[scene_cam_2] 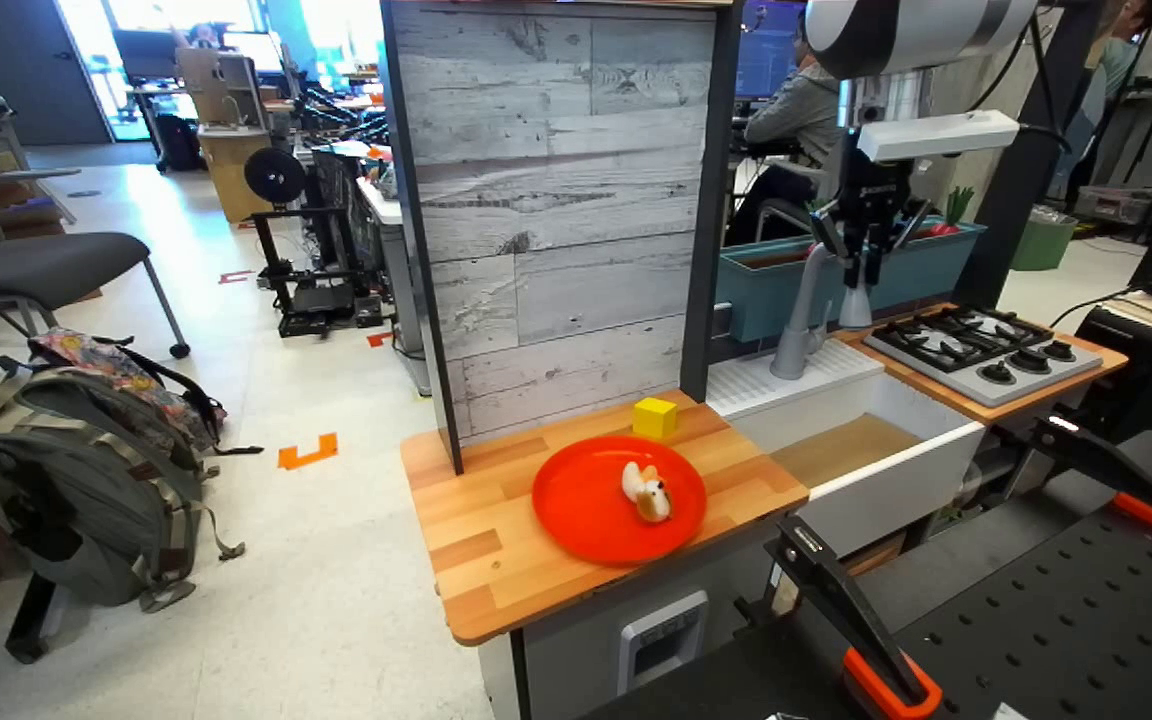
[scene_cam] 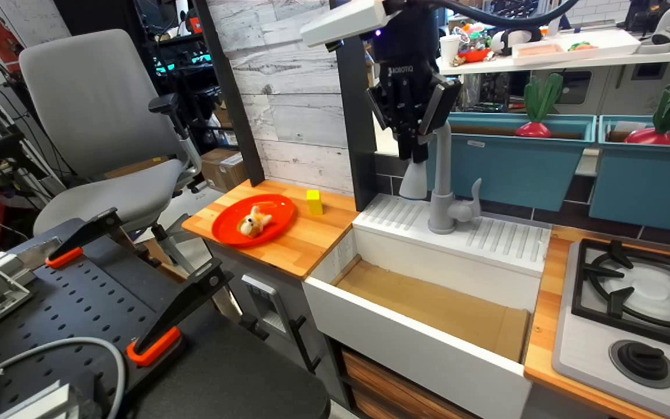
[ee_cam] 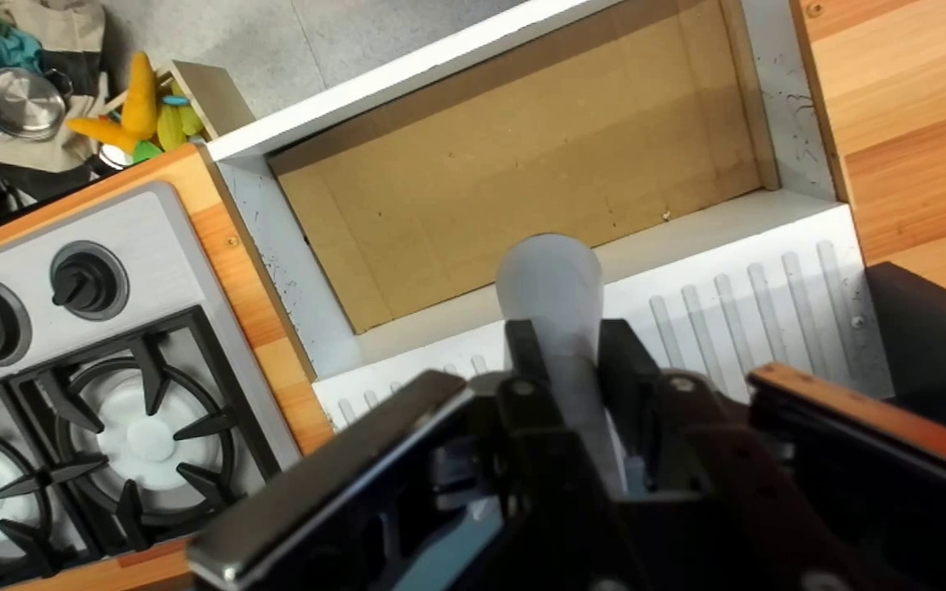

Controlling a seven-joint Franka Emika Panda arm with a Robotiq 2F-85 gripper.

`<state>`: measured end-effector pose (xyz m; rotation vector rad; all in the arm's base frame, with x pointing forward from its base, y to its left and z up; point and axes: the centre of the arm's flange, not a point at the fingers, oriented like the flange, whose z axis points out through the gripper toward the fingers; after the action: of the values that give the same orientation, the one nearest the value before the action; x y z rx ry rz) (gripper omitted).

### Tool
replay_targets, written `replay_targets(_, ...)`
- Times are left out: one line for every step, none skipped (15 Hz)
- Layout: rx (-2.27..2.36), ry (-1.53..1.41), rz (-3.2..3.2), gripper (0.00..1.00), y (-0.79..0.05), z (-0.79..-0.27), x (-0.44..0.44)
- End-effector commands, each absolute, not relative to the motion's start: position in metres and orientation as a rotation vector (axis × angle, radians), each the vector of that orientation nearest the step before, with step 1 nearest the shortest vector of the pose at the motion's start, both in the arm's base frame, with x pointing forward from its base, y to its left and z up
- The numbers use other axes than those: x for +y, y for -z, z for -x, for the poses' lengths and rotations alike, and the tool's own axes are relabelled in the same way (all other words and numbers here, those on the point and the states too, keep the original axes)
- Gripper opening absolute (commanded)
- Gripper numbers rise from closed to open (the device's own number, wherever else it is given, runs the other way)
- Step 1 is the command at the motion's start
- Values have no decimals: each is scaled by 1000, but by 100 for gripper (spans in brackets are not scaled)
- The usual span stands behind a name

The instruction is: Turn the faucet to the left

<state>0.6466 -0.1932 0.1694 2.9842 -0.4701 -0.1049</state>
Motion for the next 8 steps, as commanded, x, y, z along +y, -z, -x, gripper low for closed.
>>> replay_targets(-569, 43, -3067, 6, -165, -657, -195)
replay_targets(-620, 29, -3092, 6, -168, -658, -193)
replay_targets(-664, 18, -3115, 6, -169, -660, -193)
replay_targets(-721, 9, -3138, 6, -171, -661, -191)
replay_targets(-764, 4, -3154, 6, -172, -662, -192)
replay_targets(-798, -7, -3168, 6, -174, -664, -190)
replay_targets(-827, -17, -3179, 6, -175, -666, -190)
replay_targets(-848, -25, -3187, 6, -176, -667, -188)
